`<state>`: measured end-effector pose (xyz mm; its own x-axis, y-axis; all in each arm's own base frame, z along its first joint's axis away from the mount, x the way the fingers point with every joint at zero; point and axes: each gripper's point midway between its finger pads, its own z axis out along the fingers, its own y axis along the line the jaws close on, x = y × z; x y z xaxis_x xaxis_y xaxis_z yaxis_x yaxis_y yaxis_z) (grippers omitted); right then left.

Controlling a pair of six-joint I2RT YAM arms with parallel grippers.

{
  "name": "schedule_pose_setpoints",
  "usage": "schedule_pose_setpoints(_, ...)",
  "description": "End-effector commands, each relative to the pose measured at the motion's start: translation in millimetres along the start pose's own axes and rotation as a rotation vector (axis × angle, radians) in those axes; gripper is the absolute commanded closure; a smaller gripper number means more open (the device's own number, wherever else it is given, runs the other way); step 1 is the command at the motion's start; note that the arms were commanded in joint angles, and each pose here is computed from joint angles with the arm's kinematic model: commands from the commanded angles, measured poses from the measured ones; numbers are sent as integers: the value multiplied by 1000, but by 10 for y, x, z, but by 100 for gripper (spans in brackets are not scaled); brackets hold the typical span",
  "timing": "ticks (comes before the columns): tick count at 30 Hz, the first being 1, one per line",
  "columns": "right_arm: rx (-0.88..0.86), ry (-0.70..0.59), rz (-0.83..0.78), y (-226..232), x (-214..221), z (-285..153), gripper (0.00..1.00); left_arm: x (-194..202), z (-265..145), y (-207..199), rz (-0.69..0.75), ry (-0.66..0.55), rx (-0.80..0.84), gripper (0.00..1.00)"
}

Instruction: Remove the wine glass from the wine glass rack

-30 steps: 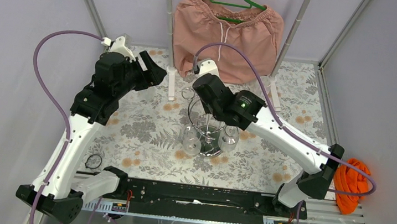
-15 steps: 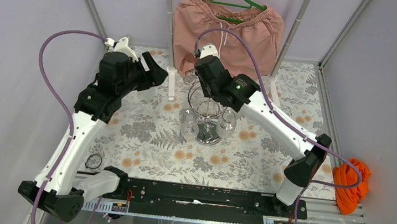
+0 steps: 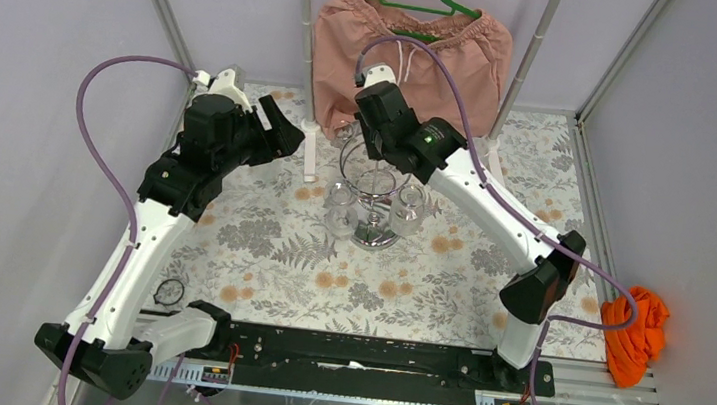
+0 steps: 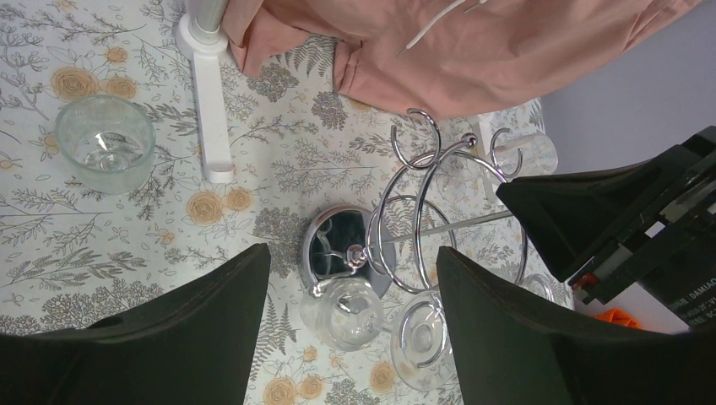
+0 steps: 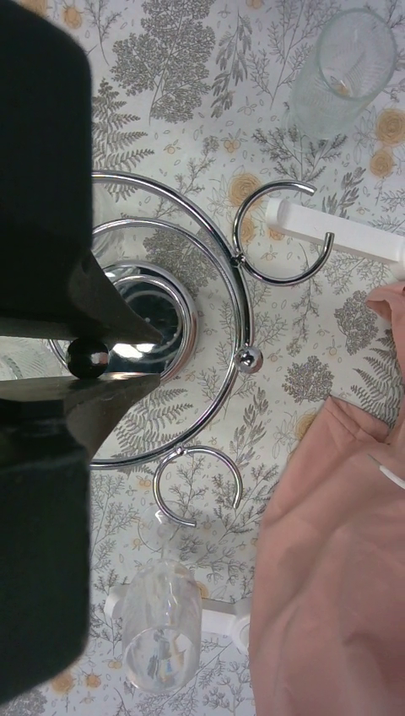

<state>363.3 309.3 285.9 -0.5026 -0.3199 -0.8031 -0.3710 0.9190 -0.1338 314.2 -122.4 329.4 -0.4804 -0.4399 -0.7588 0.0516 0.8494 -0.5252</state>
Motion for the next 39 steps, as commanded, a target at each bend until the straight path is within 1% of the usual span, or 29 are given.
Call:
schedule_pose_setpoints(1,-9,-164,80,-77,-526,-121,100,-70,37,-8,18,-36,10,20)
schedule_pose_setpoints(4,-12,-153,79,-69,-491,-118,100,-56,42,1,17,-32,8,20)
schedule_pose_setpoints(5,-13,-153,82,-77,-487,-129,97,-53,43,-1,16,-31,9,20)
schedule_pose_setpoints(6,-17,-156,84,-73,-491,-143,93,-49,46,0,16,-30,9,20)
schedule_pose_setpoints(7,-19,-159,87,-82,-494,-159,86,-46,48,3,15,-29,8,20)
schedule_pose_setpoints(8,-22,-162,88,-75,-491,-167,78,-49,45,6,14,-31,7,20)
schedule_pose_setpoints(9,-23,-167,92,-83,-502,-185,73,-47,43,4,14,-30,8,20)
schedule_pose_setpoints(10,-20,-168,94,-92,-496,-190,66,-38,51,10,14,-27,6,20)
schedule_pose_setpoints(12,-12,-174,100,-118,-502,-221,59,-33,53,8,14,-26,8,20)
schedule_pose_setpoints(13,-6,-177,106,-140,-506,-238,57,-32,55,6,14,-25,10,20)
schedule_pose_setpoints(18,2,-209,138,-229,-516,-397,50,-13,73,8,11,-20,12,20)
schedule_pose_setpoints(25,31,-258,203,-462,-449,-715,46,-16,76,-13,4,-19,21,20)
schedule_pose_setpoints(26,24,-277,228,-505,-436,-819,45,-15,75,-19,1,-18,23,20)
schedule_pose_setpoints(29,-4,-277,308,-543,-229,-938,42,-34,54,-42,-2,-24,31,20)
schedule_pose_setpoints(30,-24,-299,361,-608,-185,-1090,42,-40,47,-41,-2,-26,31,20)
schedule_pose_setpoints(34,-96,-365,501,-719,36,-1430,40,-81,31,-33,-3,-43,21,20)
schedule_pose_setpoints(39,-116,-392,561,-852,197,-1702,38,-74,42,-100,-23,-29,50,20)
